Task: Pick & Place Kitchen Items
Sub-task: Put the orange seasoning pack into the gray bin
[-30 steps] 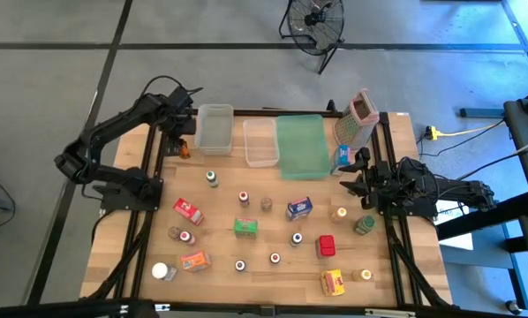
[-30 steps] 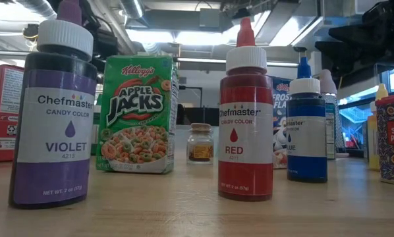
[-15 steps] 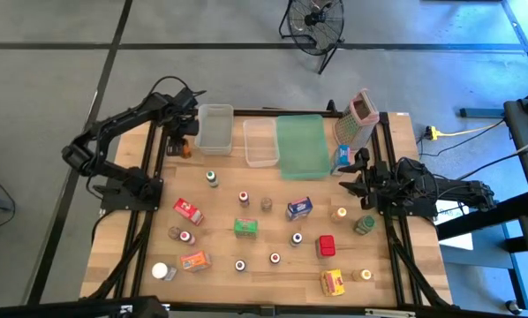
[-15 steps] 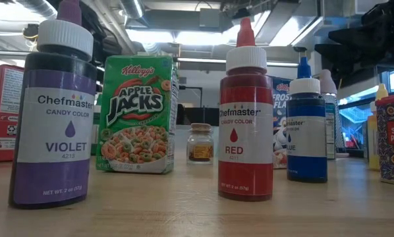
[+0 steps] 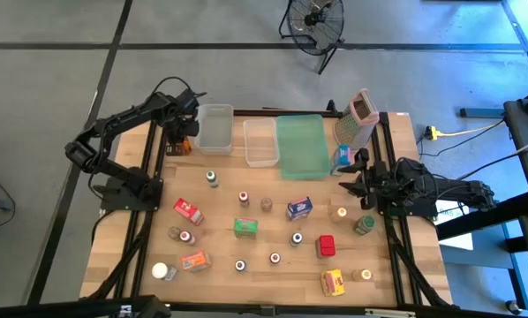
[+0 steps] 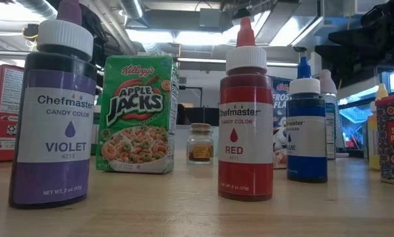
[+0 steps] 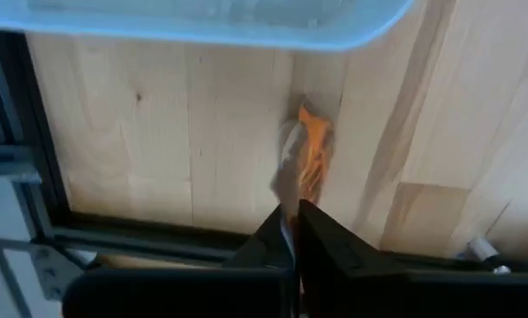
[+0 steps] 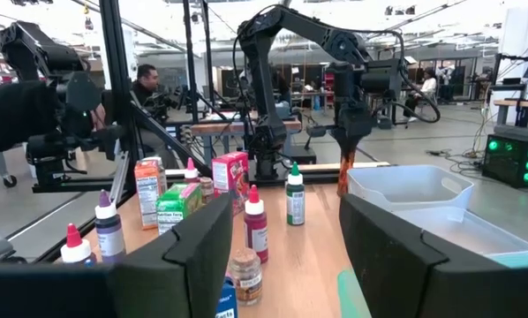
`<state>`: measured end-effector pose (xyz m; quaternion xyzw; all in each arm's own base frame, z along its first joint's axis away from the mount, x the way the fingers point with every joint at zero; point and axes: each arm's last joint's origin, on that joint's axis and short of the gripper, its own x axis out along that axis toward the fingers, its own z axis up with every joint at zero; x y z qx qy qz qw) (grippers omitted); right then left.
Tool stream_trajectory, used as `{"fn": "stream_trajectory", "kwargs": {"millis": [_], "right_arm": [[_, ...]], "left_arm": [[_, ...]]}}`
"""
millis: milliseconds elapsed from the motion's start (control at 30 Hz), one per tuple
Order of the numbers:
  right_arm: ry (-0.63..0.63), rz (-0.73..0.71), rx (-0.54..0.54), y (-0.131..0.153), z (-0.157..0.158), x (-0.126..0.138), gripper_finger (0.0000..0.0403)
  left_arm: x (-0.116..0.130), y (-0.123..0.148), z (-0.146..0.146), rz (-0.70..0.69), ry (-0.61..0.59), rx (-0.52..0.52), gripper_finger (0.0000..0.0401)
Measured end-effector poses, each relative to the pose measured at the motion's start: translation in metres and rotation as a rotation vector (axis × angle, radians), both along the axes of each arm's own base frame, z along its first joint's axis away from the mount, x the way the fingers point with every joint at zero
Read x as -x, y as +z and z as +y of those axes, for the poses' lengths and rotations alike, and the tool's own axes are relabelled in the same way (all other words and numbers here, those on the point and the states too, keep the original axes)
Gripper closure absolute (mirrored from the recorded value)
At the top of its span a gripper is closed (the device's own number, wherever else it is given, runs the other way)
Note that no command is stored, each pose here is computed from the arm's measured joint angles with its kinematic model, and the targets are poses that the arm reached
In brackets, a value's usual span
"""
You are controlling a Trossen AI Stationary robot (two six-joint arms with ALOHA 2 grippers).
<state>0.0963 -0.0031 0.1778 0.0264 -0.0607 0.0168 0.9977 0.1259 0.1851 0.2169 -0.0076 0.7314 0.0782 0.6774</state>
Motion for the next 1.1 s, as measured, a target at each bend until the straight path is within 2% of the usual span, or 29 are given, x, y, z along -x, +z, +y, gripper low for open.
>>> {"fn": "stream_trajectory", "kwargs": {"millis": [133,300,500,700,867,1100], "right_arm": [[-0.001,0.005,0.000,0.000,0.000,0.000,0.0192],[-0.001,0.005,0.000,0.000,0.000,0.000,0.0192],[-0.001,0.005,0.000,0.000,0.000,0.000,0.0192],[-0.001,0.005,0.000,0.000,0.000,0.000,0.0192],[-0.014,0.005,-0.002,0.000,0.000,0.000,0.0192],[-0.017,0.006,-0.008,-0.001,-0.001,0.000,0.0192]], "left_arm": [[0.003,0.012,-0.001,0.063,0.036,0.010,0.0399],[0.001,0.047,-0.001,0.086,0.103,-0.005,0.0399],[-0.012,0.098,-0.007,0.106,0.091,-0.138,0.0399],[-0.027,0.142,-0.006,-0.015,0.055,-0.264,0.0399],[-0.047,0.151,0.015,-0.043,0.051,-0.290,0.0399],[-0.088,0.130,0.059,-0.070,0.011,-0.219,0.0399]]}}
